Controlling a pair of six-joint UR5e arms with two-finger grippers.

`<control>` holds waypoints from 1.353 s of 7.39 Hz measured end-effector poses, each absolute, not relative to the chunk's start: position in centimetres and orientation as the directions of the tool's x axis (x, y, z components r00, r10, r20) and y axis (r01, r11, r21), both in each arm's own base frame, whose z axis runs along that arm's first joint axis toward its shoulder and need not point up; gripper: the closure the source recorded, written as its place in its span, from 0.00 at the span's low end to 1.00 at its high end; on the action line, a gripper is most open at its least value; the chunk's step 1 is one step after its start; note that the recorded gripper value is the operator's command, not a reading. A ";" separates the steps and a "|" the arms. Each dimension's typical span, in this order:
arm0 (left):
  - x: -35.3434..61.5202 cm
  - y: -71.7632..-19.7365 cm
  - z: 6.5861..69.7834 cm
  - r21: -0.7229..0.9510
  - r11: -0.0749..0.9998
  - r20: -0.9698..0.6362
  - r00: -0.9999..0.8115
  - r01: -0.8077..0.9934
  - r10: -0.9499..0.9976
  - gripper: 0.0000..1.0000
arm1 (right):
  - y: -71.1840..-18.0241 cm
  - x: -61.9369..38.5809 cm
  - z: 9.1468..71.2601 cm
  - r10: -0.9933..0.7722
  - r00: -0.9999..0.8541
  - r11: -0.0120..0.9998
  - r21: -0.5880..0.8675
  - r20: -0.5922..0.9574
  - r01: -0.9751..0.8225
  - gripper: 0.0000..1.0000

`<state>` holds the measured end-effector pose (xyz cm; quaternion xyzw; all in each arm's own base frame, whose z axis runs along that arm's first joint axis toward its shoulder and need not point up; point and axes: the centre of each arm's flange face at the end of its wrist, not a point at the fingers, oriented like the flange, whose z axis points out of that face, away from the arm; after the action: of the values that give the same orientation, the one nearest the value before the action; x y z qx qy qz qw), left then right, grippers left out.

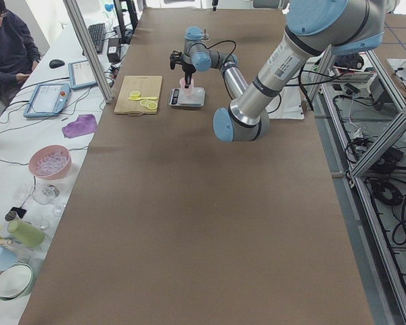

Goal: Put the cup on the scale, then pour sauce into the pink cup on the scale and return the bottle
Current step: 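Carry the pink cup with the left gripper onto the scale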

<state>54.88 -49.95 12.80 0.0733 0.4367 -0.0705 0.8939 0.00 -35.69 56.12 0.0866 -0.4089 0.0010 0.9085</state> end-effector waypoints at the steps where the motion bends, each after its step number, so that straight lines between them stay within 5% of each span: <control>1: 55.0 -50.0 12.9 0.070 0.980 -0.791 0.609 0.189 -0.061 1.00 | -35.7 0.0 56.1 -0.069 0.666 0.985 0.156 0.743 -0.073 0.00; 10: 55.4 -49.5 13.0 0.069 0.981 -0.791 0.609 0.183 -0.058 1.00 | -35.7 0.0 56.1 -0.069 0.665 0.985 0.156 0.743 -0.072 0.00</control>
<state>55.36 -49.50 12.97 0.0717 0.4371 -0.0672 0.8940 0.00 -35.68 56.13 0.0860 -0.4090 0.0009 0.9084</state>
